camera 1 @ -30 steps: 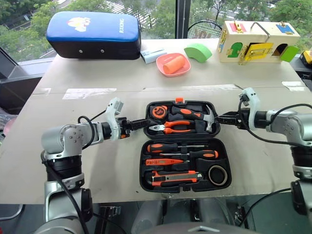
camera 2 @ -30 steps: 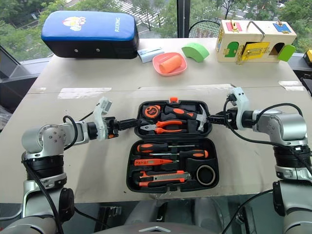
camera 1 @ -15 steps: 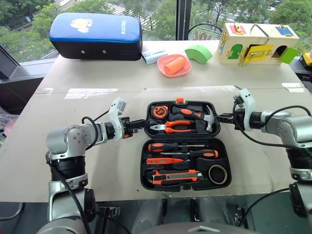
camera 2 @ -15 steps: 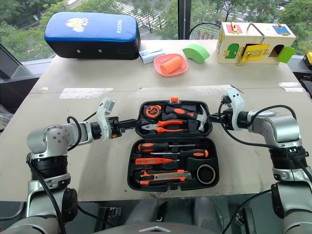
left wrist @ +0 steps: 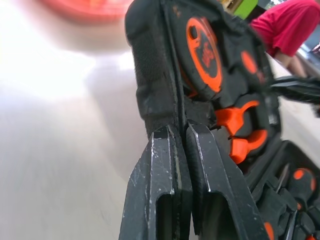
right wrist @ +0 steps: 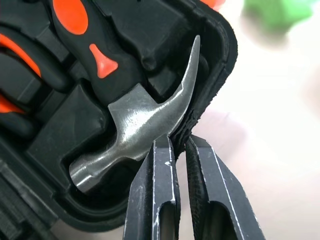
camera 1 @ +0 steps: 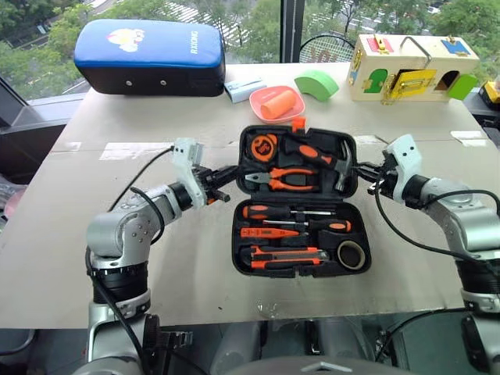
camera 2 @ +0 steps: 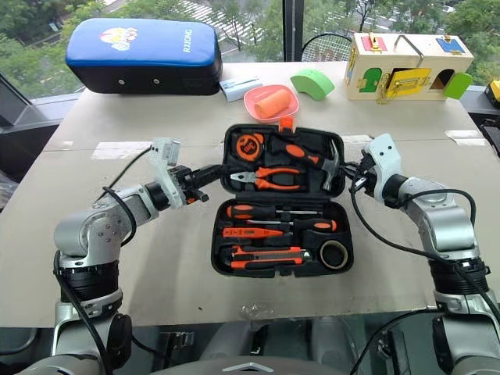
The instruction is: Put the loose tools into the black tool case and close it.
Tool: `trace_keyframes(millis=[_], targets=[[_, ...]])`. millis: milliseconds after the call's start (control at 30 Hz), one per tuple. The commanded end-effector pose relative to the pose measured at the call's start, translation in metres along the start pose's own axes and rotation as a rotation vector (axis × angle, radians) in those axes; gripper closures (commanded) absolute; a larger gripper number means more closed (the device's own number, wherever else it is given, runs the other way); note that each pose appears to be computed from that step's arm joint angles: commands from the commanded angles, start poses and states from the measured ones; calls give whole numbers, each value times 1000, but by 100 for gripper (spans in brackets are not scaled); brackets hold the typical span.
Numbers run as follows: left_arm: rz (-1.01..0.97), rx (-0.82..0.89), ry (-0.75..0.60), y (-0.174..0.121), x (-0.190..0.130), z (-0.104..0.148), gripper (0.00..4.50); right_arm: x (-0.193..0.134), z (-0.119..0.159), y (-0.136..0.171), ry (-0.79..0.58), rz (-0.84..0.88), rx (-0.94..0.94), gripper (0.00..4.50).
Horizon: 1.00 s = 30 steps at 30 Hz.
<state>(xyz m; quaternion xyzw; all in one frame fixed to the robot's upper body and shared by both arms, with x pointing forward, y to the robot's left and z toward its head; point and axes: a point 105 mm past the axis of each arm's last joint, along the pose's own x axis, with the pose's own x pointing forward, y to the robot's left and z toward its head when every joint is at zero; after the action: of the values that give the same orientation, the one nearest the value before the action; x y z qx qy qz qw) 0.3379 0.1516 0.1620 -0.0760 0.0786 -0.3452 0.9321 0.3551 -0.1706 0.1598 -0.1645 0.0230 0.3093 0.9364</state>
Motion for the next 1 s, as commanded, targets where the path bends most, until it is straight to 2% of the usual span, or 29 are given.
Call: trace_keyframes(millis=[33,167,300,400,533,633,667,700,767,800,867,933,1000], targets=[[-25,206,-121,-13,3,22,448,-5,46,3,-213,-43,-262,448],[42,440,-196,-10,6,27,448,-11,51,3,-292,-108,-507,448],[92,795,-277,-12,-2,24,448,-21,40,22,-352,-60,-848,448],[97,973,-302,-12,-17,10,448,-27,21,32,-373,-3,-951,448],[112,1083,-284,-7,-39,-12,448,-39,-2,48,-378,93,-1007,448],[129,1021,-244,-3,-53,-22,448,-47,-11,50,-344,120,-981,448],[111,989,-226,-5,-58,-24,366,-50,-13,51,-328,149,-963,423],[102,972,-217,-9,-63,-22,333,-55,-10,51,-329,164,-959,393],[100,887,-141,-11,-77,-23,238,-65,-6,51,-280,223,-904,313],[85,785,-61,-13,-92,-30,215,-76,-6,51,-228,273,-833,284],[37,515,139,-20,-124,-53,114,-97,-11,56,-106,395,-594,274],[19,302,251,-24,-147,-61,114,-114,-17,67,-6,509,-392,274],[55,210,281,-12,-154,-57,114,-128,-23,83,59,629,-264,274]])
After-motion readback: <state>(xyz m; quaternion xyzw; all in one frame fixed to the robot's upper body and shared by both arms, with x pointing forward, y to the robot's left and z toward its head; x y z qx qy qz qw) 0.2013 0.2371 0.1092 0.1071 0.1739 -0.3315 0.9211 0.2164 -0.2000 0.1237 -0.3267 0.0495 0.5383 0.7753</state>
